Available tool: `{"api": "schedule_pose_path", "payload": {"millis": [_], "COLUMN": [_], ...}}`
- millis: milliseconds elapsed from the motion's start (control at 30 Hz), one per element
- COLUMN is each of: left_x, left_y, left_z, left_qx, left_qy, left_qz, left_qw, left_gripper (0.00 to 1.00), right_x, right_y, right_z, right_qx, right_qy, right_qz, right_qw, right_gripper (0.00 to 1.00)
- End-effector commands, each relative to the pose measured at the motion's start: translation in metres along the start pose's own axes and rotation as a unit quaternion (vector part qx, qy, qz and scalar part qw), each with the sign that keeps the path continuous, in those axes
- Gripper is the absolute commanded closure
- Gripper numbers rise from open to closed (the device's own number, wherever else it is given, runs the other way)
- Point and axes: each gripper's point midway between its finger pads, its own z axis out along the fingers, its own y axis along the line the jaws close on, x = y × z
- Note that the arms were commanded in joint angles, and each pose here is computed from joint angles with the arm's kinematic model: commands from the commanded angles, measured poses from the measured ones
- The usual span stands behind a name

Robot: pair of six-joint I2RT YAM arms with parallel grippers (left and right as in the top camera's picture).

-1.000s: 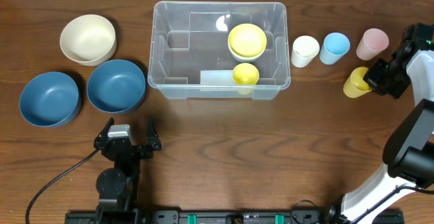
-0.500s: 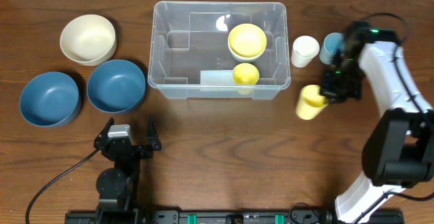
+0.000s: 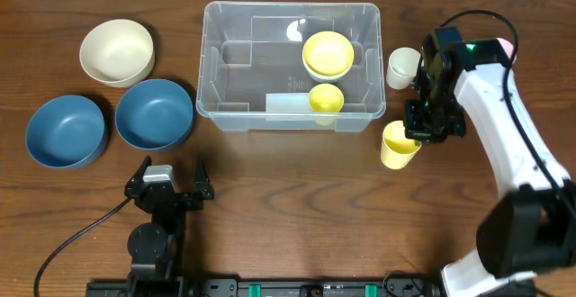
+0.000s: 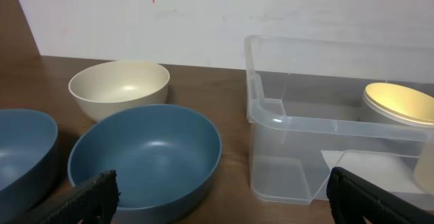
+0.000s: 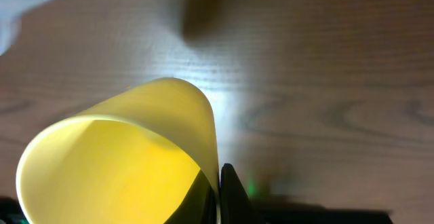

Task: Pack container
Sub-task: 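Grasp the second yellow cup with the right gripper and lift it, then lower the yellow cup into the first yellow cup in the bin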

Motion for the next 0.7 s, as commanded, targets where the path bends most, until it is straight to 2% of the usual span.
{"api": "schedule_pose_path", "payload": {"millis": [0, 133, 267, 367, 667], "left_x": [0.018, 0.018, 0.018, 0.018, 0.018], "left_y": [0.004, 0.004, 0.004, 0.004, 0.004], "left_z": [0.001, 0.001, 0.001, 0.001, 0.001], "left_qx": [-0.008, -0.008, -0.008, -0.008, -0.008], "left_qy": [0.024, 0.024, 0.024, 0.024, 0.024], "left_qz": [0.009, 0.009, 0.009, 0.009, 0.009], "left_qw": [1.0, 1.0, 1.0, 1.0, 1.0], "left_gripper": [0.02, 0.02, 0.02, 0.02, 0.02], "right_x": [0.012, 0.016, 0.001, -0.014, -0.066], "right_y": [0.019, 0.047, 0.069, 0.081, 0.112], "right_z": [-0.029, -0.06, -0.087, -0.104, -0.138], "right_qx": [-0.01, -0.034, -0.057, -0.075, -0.096], "right_qy": [-0.053, -0.125, -0.18, -0.201, -0.215], "right_qz": [-0.031, -0.046, -0.056, -0.06, -0.072], "right_qw": [0.998, 0.99, 0.98, 0.975, 0.969], "right_gripper": [0.99, 0.96, 0.94, 0.98, 0.98]}}
